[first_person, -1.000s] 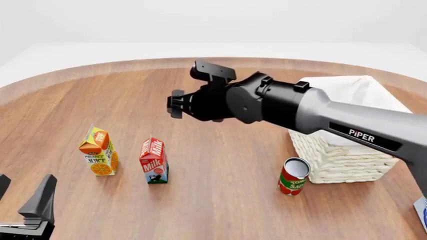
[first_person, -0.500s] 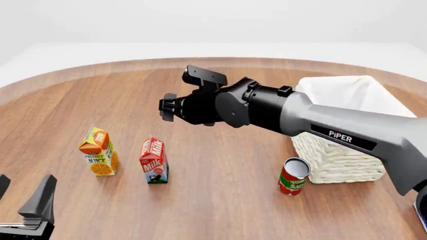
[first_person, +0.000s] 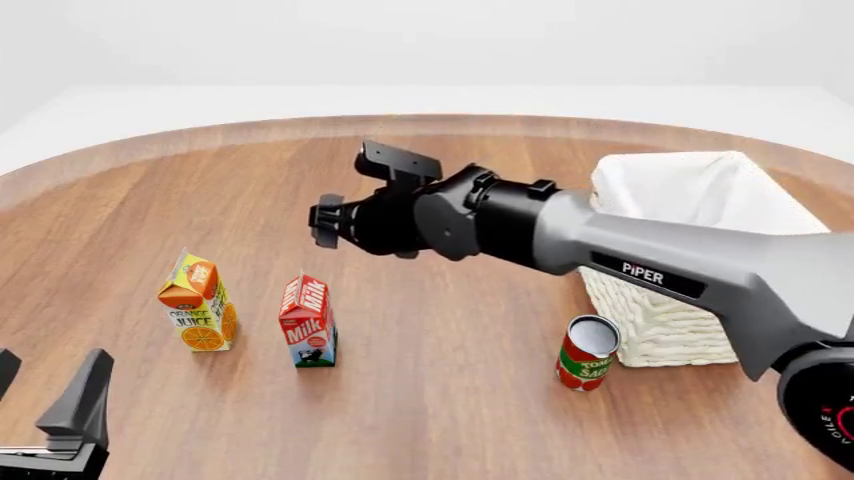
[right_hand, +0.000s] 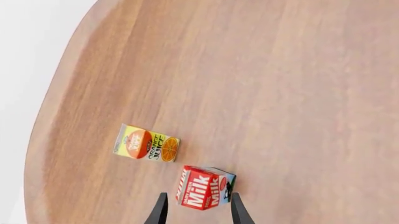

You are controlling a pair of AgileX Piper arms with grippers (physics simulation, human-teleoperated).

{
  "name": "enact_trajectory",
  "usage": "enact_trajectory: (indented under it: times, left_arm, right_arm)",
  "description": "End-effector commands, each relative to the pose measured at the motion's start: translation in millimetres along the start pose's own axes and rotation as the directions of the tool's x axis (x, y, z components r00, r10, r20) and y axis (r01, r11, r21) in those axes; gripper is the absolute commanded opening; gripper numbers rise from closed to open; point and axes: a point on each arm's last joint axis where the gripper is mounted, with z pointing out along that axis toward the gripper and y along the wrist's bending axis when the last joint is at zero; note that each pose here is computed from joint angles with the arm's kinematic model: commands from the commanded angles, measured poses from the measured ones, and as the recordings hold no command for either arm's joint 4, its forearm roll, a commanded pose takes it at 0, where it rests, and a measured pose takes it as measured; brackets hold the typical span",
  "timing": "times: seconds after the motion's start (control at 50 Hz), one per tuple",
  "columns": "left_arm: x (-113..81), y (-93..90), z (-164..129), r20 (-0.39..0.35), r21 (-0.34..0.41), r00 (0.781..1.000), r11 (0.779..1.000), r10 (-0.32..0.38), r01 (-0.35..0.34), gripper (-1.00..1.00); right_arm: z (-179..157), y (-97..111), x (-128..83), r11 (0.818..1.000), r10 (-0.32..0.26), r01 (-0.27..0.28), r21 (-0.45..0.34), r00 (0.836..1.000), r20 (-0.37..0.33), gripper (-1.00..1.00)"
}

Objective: Pick the milk and place it in the basket.

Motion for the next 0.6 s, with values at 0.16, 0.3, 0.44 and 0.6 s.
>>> enact_trajectory:
  times: [0.16, 0.3, 0.44, 0.6]
  left_arm:
    - [-0.1, 0.0, 1, 0.0, 0.0, 1.0, 1.0, 0.0, 0.0, 1.0]
    - [-0.2, 0.0, 1, 0.0, 0.0, 1.0, 1.0, -0.001, 0.001, 1.0]
    - [0.0, 0.0, 1, 0.0, 0.0, 1.0, 1.0, -0.001, 0.001, 1.0]
    - [-0.2, 0.0, 2, 0.0, 0.0, 1.0, 1.0, 0.0, 0.0, 1.0]
  right_arm:
    - [17, -1, 5, 1.0, 0.015, -0.015, 0.008, 1.0, -0.016, 1.0]
    - [26, -4, 10, 1.0, 0.023, -0.022, 0.017, 0.999, -0.03, 1.0]
    - [32, -3, 13, 0.999, 0.027, -0.026, 0.019, 0.999, -0.039, 1.0]
    - [41, 0, 21, 0.999, 0.035, -0.034, 0.015, 0.998, -0.053, 1.0]
